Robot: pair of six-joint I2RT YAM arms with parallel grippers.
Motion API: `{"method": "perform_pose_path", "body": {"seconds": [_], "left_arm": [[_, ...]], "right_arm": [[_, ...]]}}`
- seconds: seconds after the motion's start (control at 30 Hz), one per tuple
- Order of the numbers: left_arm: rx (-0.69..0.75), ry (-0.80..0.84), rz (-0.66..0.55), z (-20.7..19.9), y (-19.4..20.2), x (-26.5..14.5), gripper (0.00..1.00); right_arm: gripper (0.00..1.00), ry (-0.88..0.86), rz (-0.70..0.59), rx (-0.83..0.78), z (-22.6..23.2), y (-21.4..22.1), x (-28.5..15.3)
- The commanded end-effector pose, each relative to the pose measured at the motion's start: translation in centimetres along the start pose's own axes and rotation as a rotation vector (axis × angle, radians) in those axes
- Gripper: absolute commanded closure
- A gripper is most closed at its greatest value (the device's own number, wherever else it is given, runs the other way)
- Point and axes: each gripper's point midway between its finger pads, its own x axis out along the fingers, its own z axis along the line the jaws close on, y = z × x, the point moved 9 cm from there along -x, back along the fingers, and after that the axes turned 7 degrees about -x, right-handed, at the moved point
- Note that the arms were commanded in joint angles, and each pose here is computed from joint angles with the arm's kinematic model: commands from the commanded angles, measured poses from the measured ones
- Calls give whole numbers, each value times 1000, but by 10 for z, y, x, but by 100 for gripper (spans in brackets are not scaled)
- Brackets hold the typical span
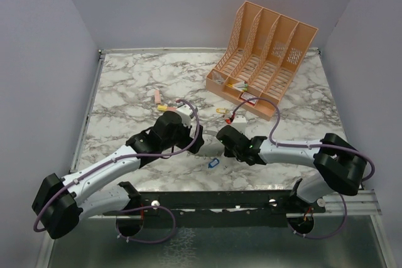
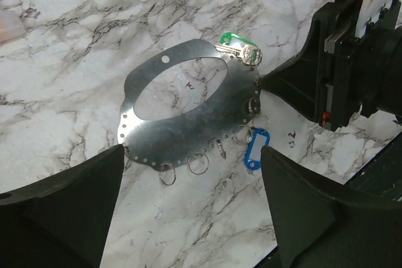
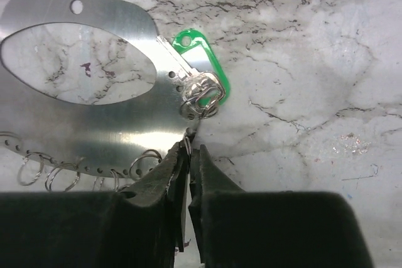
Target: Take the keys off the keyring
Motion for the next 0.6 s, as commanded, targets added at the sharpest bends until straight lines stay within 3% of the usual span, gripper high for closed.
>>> {"method": "perform_pose_path", "body": {"seconds": [0.0, 0.07, 0.3, 0.57], "left_arm": [[15, 92, 20, -13, -11, 3, 11], [11, 101, 34, -15, -13, 6, 11], [40, 171, 53, -23, -22, 14, 10], [255, 271, 87, -19, -25, 25, 5]], "right_arm": [[95, -54, -75, -51, 1, -16, -11], [100, -71, -101, -83, 0, -23, -18], [100, -173, -225, -190, 0, -52, -51], [99, -220, -247, -270, 2, -62, -63]]}}
